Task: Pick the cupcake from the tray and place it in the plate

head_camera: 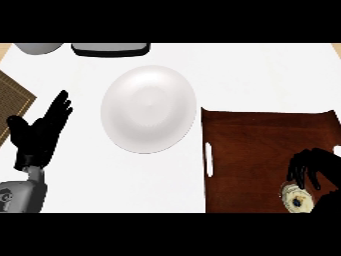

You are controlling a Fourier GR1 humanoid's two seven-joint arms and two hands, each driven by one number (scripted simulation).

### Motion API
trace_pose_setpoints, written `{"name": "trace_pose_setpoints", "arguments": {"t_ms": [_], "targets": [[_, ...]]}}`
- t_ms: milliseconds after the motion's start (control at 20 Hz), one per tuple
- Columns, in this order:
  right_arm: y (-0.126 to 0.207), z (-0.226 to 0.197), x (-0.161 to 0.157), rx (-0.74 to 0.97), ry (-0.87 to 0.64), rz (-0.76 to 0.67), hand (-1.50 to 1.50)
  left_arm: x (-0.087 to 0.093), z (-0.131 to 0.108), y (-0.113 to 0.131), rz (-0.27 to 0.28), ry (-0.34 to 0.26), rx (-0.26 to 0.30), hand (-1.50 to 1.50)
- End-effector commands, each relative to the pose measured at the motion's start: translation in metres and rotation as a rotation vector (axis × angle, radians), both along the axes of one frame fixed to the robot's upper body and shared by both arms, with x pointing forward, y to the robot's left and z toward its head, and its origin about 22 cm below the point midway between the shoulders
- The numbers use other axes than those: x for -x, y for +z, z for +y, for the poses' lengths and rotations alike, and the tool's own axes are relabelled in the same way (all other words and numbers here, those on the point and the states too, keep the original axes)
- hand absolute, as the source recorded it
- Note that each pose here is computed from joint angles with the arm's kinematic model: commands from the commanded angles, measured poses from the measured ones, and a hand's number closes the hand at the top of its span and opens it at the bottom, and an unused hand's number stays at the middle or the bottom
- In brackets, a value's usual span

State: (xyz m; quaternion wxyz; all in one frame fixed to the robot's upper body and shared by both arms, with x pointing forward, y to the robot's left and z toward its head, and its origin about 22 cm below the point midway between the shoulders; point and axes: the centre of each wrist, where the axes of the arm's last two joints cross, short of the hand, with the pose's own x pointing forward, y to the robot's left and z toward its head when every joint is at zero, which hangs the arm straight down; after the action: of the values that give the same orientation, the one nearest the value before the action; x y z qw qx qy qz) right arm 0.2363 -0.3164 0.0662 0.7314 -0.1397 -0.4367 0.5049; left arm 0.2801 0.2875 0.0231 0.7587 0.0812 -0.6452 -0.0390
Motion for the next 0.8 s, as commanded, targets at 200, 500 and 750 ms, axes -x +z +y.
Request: {"name": "trace_pose_setpoints", "arguments": {"t_ms": [200,500,750], "targets": [[0.06,0.177,0.017,-0.162,0.754,-0.388,1.5,-0.01,-0.024,0.004,-0.01,-0.111,-0.008,0.0],[0.087,0.265,0.055,-0.338,0.718,-0.814,1.5,-0.014,-0.017,-0.002,0.014,-0.047,0.008,0.0],[0.068,0.293,0.067,-0.35,0.527,-0.996,1.5,-0.01,-0.01,-0.002,-0.006,-0.028,0.0,0.0]]}}
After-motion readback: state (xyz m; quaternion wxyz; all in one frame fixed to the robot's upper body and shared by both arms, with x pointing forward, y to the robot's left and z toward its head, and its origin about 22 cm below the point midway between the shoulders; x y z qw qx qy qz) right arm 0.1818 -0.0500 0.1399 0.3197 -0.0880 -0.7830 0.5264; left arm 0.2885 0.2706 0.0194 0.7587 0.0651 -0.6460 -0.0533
